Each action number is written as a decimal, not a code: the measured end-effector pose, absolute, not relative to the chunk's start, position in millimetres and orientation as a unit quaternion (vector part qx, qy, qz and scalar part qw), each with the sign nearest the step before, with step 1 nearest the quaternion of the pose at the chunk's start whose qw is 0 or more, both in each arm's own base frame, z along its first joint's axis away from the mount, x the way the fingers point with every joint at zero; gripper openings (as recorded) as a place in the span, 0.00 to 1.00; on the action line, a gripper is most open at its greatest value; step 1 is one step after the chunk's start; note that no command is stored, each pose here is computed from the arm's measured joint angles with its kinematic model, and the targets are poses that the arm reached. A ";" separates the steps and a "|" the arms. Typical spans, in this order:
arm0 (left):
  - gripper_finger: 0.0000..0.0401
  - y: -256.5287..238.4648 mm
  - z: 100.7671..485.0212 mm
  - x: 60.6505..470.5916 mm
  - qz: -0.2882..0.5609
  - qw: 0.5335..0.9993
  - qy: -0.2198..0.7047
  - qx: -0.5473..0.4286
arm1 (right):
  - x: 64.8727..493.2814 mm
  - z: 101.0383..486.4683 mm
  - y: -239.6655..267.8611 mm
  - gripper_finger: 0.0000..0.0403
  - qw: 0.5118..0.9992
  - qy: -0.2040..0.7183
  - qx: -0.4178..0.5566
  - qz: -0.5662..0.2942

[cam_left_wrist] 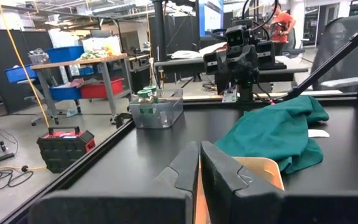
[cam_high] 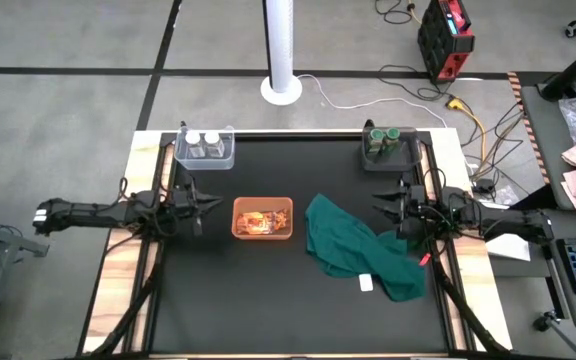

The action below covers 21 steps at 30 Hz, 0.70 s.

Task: Sort spices by type
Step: Return to Home Position

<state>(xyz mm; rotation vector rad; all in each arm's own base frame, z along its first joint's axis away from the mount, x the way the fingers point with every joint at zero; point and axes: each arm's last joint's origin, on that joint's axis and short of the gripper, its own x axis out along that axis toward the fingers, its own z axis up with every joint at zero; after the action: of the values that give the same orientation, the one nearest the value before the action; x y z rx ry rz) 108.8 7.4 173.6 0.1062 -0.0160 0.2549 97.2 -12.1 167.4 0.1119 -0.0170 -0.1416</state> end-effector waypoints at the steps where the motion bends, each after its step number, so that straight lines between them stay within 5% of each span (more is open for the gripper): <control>1: 0.00 7.4 173.5 108.9 0.127 0.990 -0.007 0.053 | 97.2 167.4 -12.1 0.40 0.996 -0.008 0.056 -0.071; 21: 0.00 7.3 171.7 110.3 0.126 0.990 0.003 0.054 | 97.2 167.5 -12.1 0.36 0.996 -0.008 0.056 -0.071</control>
<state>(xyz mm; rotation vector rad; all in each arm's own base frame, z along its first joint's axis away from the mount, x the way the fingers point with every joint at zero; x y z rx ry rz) 110.3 7.3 171.7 0.1091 0.0052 0.2535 97.2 -12.1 167.5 0.1118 -0.0169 -0.1416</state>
